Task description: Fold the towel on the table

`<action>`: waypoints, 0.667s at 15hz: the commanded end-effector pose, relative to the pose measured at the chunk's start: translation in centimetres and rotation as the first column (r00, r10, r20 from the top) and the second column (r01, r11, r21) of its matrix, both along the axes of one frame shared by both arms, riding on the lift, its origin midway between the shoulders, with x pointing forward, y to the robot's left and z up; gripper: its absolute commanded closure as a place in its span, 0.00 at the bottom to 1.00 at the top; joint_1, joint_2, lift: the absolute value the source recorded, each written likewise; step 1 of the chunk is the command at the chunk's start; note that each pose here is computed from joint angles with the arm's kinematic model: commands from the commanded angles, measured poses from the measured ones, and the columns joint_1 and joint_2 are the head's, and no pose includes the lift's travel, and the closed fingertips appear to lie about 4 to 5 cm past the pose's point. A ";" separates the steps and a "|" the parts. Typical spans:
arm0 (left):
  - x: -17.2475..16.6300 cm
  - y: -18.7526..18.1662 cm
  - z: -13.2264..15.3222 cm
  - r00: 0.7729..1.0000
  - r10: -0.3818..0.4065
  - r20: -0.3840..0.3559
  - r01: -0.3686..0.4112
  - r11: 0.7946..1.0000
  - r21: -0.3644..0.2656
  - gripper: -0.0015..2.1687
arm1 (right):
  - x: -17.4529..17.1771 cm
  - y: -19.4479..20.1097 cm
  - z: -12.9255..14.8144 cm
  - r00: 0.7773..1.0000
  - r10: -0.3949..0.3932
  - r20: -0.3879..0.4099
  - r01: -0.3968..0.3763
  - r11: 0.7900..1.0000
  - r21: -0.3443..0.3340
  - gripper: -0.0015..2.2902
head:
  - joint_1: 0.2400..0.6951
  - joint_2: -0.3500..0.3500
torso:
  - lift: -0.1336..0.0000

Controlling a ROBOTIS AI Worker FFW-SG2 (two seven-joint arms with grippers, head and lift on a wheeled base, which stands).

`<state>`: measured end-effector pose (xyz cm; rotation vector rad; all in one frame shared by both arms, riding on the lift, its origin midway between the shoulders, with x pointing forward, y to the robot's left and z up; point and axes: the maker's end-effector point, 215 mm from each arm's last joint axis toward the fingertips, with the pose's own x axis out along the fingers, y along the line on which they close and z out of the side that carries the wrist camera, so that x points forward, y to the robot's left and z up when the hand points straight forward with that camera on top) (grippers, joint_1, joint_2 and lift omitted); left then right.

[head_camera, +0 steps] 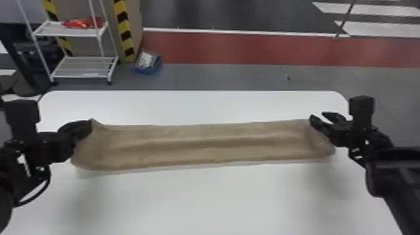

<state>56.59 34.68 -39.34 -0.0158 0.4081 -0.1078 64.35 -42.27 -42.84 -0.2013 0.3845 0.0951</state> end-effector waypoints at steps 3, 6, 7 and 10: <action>-0.1 0.6 -0.2 1.000 0.006 -0.005 -0.006 1.000 0.006 0.45 | 0.1 -0.8 -1.6 0.999 -0.015 -0.034 0.014 1.000 -0.012 0.31 | 1.00 0.40 | 0.04; -0.1 0.8 -0.4 1.000 0.009 -0.009 -0.009 1.000 0.010 0.45 | 0.4 -0.7 -1.7 0.999 -0.014 -0.040 0.014 1.000 -0.012 0.37 | 1.00 0.40 | 0.04; -0.1 0.8 -0.5 1.000 0.010 -0.010 -0.010 1.000 0.010 0.45 | 0.6 -0.5 -1.7 0.999 -0.011 -0.044 0.010 1.000 -0.013 0.37 | 1.00 0.40 | 0.04; -0.1 0.8 -0.7 1.000 0.010 -0.014 -0.009 1.000 0.011 0.45 | 0.5 -0.4 -2.1 0.999 -0.009 -0.053 0.008 1.000 -0.012 0.37 | 1.00 0.41 | 0.04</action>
